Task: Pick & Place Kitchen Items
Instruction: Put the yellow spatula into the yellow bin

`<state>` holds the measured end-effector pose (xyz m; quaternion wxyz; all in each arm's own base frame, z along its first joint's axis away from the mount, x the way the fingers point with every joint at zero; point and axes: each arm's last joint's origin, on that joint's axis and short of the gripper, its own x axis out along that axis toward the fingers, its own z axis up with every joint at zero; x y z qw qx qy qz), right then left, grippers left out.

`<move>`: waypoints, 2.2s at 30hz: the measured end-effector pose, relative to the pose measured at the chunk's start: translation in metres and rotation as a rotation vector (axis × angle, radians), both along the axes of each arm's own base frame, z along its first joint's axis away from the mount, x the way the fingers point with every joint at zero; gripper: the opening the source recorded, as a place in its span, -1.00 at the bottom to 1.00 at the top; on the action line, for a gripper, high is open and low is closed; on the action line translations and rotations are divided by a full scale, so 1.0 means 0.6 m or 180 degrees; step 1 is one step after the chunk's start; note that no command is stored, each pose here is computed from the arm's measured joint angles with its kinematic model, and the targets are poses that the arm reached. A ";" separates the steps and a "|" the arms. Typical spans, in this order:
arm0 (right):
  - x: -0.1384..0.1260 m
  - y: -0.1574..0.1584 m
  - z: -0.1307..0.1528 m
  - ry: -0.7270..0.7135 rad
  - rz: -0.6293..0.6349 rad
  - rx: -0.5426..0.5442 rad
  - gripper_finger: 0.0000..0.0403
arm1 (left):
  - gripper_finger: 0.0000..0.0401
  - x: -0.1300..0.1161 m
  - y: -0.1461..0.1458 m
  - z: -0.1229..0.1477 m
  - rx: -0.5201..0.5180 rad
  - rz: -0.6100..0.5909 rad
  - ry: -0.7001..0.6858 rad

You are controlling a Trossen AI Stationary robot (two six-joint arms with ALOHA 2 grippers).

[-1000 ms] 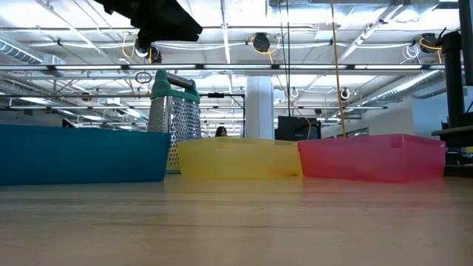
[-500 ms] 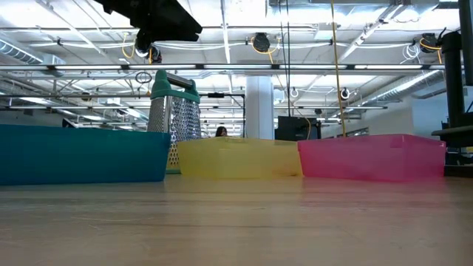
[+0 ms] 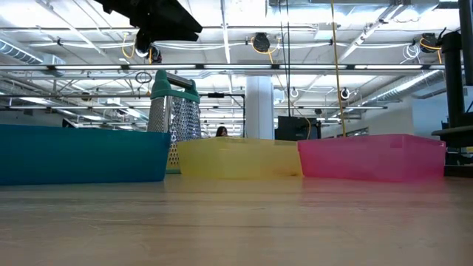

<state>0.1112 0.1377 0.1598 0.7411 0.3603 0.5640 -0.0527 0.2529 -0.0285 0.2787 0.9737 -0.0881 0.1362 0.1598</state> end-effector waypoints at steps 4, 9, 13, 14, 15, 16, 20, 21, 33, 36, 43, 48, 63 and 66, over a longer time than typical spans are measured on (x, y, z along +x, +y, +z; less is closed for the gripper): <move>0.010 0.013 -0.012 0.0105 -0.0311 0.0164 -0.34 | -0.44 0.000 0.000 0.000 0.0102 -0.0032 0.0030; 0.011 0.023 -0.025 0.0493 -0.0302 0.0337 -0.34 | -0.44 0.000 0.002 0.000 0.0205 -0.0047 0.0060; 0.010 0.022 -0.025 0.0553 -0.0360 0.0354 -0.34 | -0.44 0.001 0.006 0.000 0.0290 -0.0046 0.0085; 0.011 0.020 -0.026 0.0590 -0.0426 0.0353 -0.34 | -0.44 0.001 0.007 0.000 0.0308 -0.0041 0.0091; 0.012 0.018 -0.026 0.0629 -0.0499 0.0362 -0.34 | -0.44 0.001 0.009 0.001 0.0330 -0.0036 0.0092; 0.012 0.017 -0.026 0.0662 -0.0567 0.0375 -0.34 | -0.44 0.001 0.011 0.001 0.0350 -0.0030 0.0092; 0.012 0.017 -0.026 0.0753 -0.0710 0.0437 -0.34 | -0.44 0.002 0.017 0.001 0.0360 0.0019 0.0099; 0.012 0.017 -0.026 0.0794 -0.0733 0.0465 -0.34 | -0.44 0.002 0.019 0.001 0.0361 0.0029 0.0099; 0.010 0.018 -0.016 0.1135 -0.1008 0.0506 -0.34 | -0.44 0.002 0.027 0.000 0.0374 0.0085 0.0137; 0.003 0.011 -0.021 0.1346 -0.1304 0.0385 -0.34 | -0.44 0.001 0.027 -0.002 0.0372 0.0063 0.0182; 0.012 0.020 -0.026 0.1283 -0.1416 0.0495 -0.34 | -0.44 0.000 0.027 -0.006 0.0378 0.0054 0.0251; 0.019 0.027 -0.043 0.1303 -0.1466 0.0381 -0.34 | -0.44 0.000 0.027 -0.007 0.0380 0.0051 0.0278; 0.030 0.027 -0.094 0.1052 -0.1170 -0.0369 -0.44 | -0.44 -0.001 0.026 -0.009 0.0381 0.0039 0.0321; 0.032 0.028 -0.100 0.1022 -0.1086 -0.0434 -0.60 | -0.44 -0.002 0.026 -0.011 0.0382 0.0034 0.0370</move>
